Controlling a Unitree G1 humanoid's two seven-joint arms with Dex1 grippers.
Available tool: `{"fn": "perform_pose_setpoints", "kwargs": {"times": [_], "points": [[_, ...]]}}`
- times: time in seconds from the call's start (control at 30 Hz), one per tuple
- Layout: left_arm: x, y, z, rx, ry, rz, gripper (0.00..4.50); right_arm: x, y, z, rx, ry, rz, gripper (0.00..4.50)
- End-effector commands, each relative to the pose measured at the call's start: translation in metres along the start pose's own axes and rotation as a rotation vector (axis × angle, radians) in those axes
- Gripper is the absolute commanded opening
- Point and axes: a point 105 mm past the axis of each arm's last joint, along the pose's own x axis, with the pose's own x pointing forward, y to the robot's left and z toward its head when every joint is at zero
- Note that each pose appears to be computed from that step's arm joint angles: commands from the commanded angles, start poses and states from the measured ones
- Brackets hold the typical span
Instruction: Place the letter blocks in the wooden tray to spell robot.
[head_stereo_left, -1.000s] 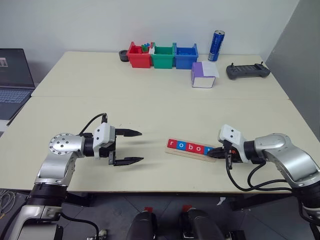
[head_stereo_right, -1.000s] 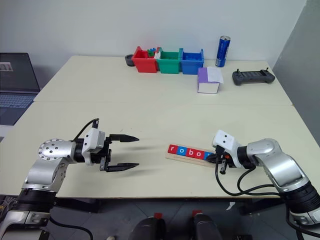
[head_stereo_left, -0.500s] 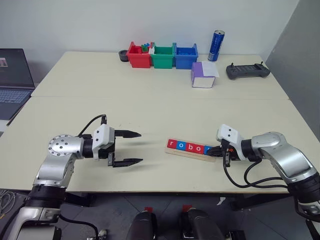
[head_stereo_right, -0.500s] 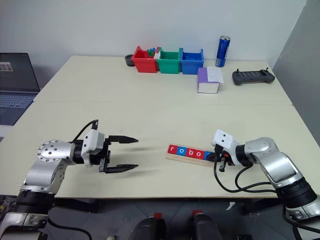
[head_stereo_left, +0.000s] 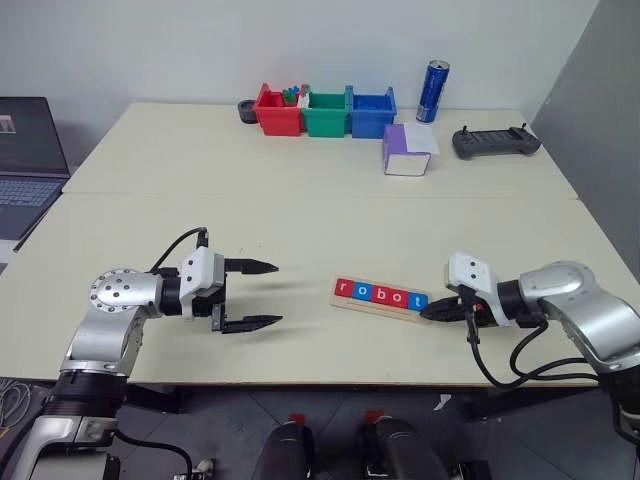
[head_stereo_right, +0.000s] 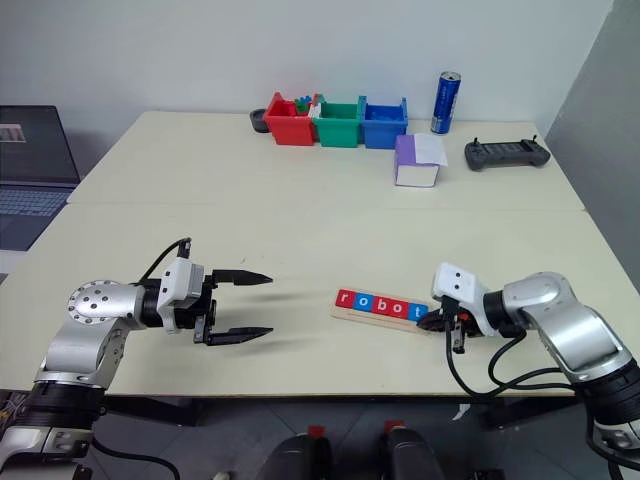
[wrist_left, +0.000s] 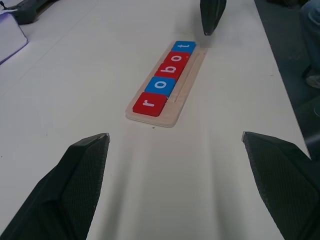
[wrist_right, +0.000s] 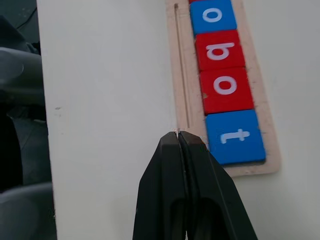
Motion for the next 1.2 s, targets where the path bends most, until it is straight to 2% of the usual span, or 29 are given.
{"fn": "perform_pose_setpoints", "kwargs": {"times": [0.03,0.5,0.63,0.8,0.87,0.93,1.03,1.2], "points": [[-0.004,0.004,0.008,0.036,-0.008,0.015,4.5,0.004,0.006,0.003,-0.034,0.002,-0.001,0.05],[-0.004,0.005,0.008,0.039,-0.005,0.02,4.5,0.016,-0.014,-0.012,0.015,0.02,-0.089,0.05],[-0.006,0.004,0.008,0.038,-0.003,0.022,4.5,0.012,-0.011,-0.004,0.014,-0.023,-0.057,0.05],[-0.008,0.005,0.009,0.04,-0.005,0.03,4.5,-0.008,0.012,0.021,-0.006,-0.139,0.09,0.05],[-0.011,0.006,0.011,0.046,-0.006,0.044,4.5,-0.022,0.007,0.021,0.007,-0.149,0.072,0.05],[-0.014,0.009,0.018,0.048,-0.029,0.07,4.5,-0.047,-0.011,0.015,0.076,-0.167,-0.012,0.05],[-0.02,0.01,0.026,0.051,-0.042,0.088,4.5,-0.083,-0.027,0.007,0.136,-0.181,-0.103,0.62],[-0.042,0.009,0.038,0.036,-0.018,0.106,4.5,-0.15,-0.02,-0.009,0.17,-0.185,-0.173,2.35]]}}
